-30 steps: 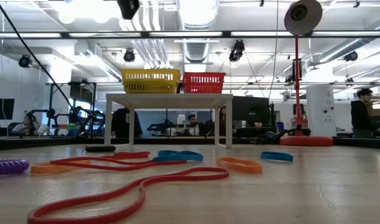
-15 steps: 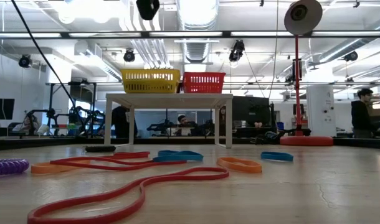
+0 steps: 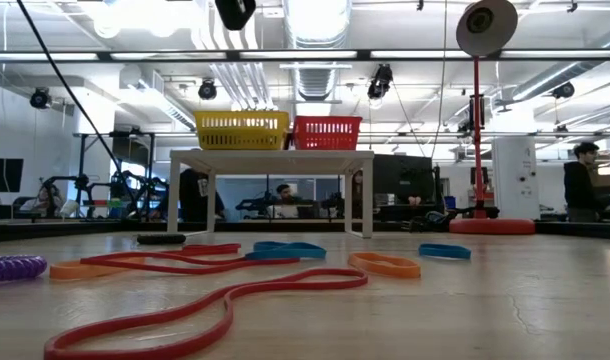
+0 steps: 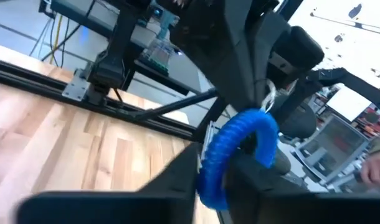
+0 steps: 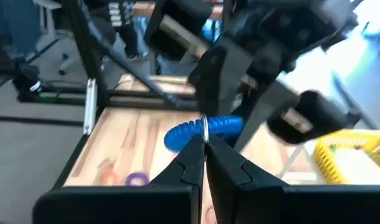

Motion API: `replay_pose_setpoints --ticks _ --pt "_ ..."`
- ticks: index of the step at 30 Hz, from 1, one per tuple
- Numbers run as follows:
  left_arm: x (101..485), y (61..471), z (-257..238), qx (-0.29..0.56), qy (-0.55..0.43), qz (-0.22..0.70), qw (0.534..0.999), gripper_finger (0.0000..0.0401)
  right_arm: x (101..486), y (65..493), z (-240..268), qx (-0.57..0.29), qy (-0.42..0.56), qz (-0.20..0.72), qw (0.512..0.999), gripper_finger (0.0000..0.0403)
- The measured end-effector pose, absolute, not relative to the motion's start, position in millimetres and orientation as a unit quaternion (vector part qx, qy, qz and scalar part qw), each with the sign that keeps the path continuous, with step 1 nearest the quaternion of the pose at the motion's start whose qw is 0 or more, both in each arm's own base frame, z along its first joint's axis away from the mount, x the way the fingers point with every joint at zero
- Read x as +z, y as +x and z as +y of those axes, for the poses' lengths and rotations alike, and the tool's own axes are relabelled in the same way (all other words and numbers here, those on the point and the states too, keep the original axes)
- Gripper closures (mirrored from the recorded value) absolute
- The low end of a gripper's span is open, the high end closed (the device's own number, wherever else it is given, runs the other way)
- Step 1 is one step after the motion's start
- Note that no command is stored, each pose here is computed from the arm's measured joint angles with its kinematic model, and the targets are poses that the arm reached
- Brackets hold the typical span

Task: Pick & Place Office Desk Supplies
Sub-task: Put the blue spring keychain into the black basket on the shelf

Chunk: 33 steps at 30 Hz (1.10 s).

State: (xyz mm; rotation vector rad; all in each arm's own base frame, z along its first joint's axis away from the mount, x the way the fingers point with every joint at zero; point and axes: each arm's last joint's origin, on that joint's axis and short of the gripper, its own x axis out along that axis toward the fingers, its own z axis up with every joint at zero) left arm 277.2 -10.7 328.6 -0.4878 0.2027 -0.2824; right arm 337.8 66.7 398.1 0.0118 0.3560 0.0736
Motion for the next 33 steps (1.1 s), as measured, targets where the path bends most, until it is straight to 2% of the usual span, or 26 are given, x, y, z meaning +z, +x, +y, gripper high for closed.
replay_pose_setpoints --ticks 2,4,9,13,16,20,24,29,33 --pt "328 276 -11 -0.139 -0.241 0.107 0.954 0.0374 395 337 67 0.045 0.014 0.194 0.98 0.0391" --pt "326 274 -11 -0.136 -0.244 0.122 0.952 0.0386 391 336 68 0.05 0.03 0.211 0.976 0.0379" --pt "318 267 -10 -0.094 -0.264 0.174 0.944 0.0371 377 333 68 0.044 0.072 0.274 0.958 0.0322" --pt "318 259 -6 -0.012 -0.267 0.258 0.928 0.0371 358 327 67 0.022 0.102 0.336 0.936 0.0278" --pt "333 251 1 0.053 -0.254 0.306 0.916 0.0372 335 324 67 0.004 0.125 0.371 0.92 0.026" --pt "360 242 28 0.144 -0.254 0.33 0.898 0.0372 299 324 78 -0.001 0.156 0.341 0.927 0.0257" --pt "377 239 75 0.24 -0.299 0.327 0.864 0.0372 270 316 85 0.008 0.214 0.295 0.931 0.0269" --pt "375 247 143 0.312 -0.287 0.343 0.838 0.0372 267 288 76 0.007 0.26 0.252 0.932 0.0288" --pt "358 255 192 0.348 -0.281 0.365 0.817 0.0372 271 266 71 0.007 0.263 0.236 0.936 0.0299"
